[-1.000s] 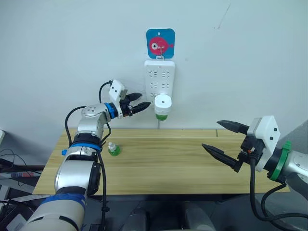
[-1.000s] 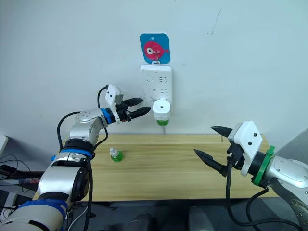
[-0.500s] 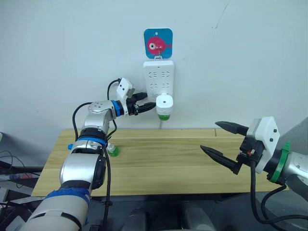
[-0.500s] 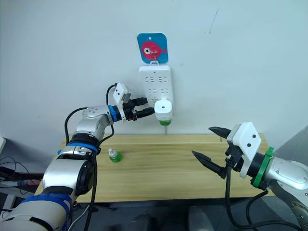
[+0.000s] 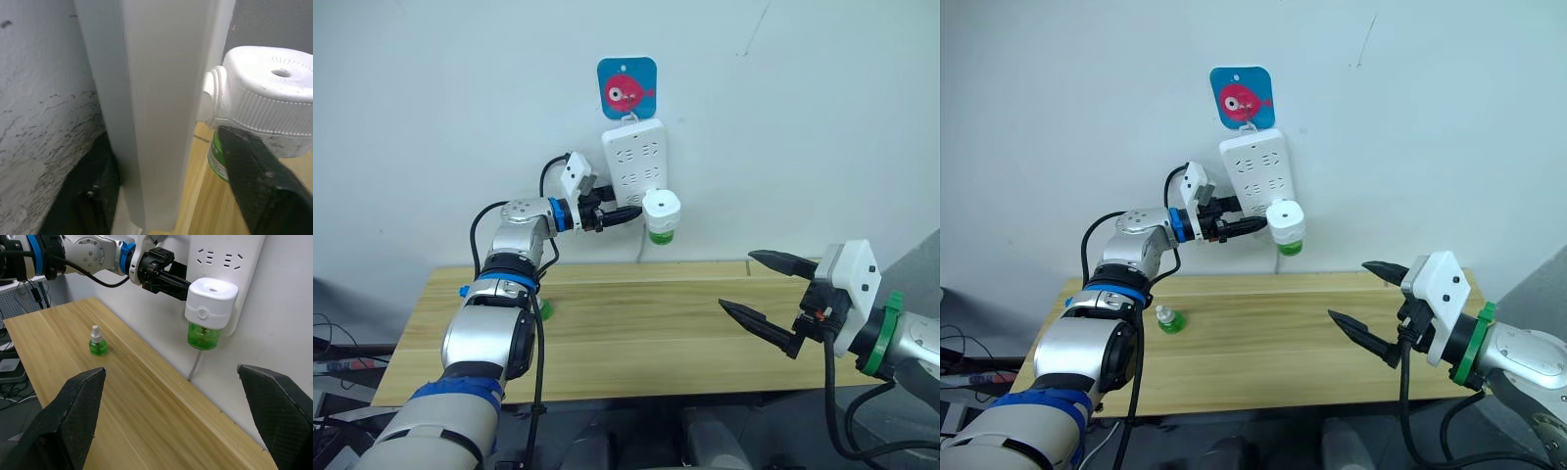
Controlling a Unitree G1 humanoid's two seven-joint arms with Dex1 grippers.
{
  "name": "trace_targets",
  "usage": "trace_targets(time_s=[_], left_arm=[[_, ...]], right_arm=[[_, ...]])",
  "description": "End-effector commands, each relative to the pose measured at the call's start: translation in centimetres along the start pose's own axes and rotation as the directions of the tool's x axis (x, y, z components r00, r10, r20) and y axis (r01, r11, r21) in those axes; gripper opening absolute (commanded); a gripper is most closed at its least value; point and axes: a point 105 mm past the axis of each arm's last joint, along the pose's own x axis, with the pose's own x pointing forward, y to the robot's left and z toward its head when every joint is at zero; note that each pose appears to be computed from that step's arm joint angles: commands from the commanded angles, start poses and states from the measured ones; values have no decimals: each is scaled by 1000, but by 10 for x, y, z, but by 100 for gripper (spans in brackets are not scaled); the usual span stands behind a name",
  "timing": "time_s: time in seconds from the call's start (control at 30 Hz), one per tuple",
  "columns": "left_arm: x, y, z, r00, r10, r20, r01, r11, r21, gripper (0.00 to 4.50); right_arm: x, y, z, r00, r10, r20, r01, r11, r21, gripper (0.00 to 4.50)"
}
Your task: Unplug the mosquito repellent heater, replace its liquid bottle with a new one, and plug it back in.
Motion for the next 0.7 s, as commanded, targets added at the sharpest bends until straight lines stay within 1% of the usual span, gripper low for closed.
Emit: trace_targets(time_s=[0.03,0.07,0.1,0.17,0.23,0.33,0.4,0.5,0.6,0.7], left_arm=[[2,0,21,998,-28,48,27,999,29,173],[2,-1,21,998,-31,49,30,999,28,140],[2,-2,21,998,-41,49,40,999,24,130],[2,-3,20,998,-51,49,50,999,21,131],[2,-6,19,997,-61,46,60,998,19,131],[1,-8,18,996,-72,44,71,997,13,131],[1,-10,18,996,-77,42,76,997,14,131],[0,-11,18,996,-80,40,80,997,17,131],[-1,-12,17,996,-79,36,79,997,21,131],[-1,-12,17,996,-77,33,76,997,23,131]], right_arm=[[4,1,10,999,-12,46,13,1000,-18,450],[5,0,11,999,-16,47,17,1000,-15,450],[9,0,12,998,-19,58,19,1000,-9,450],[14,-1,14,997,-37,66,38,999,-9,450],[24,-6,9,995,-89,33,89,996,5,450],[44,-14,5,988,-153,8,153,988,-11,450],[60,-21,8,975,-223,20,222,975,15,450],[81,-23,15,962,-269,34,268,963,38,450],[94,-23,16,950,-310,15,310,950,42,450],[104,-18,16,952,-307,2,306,951,48,450]])
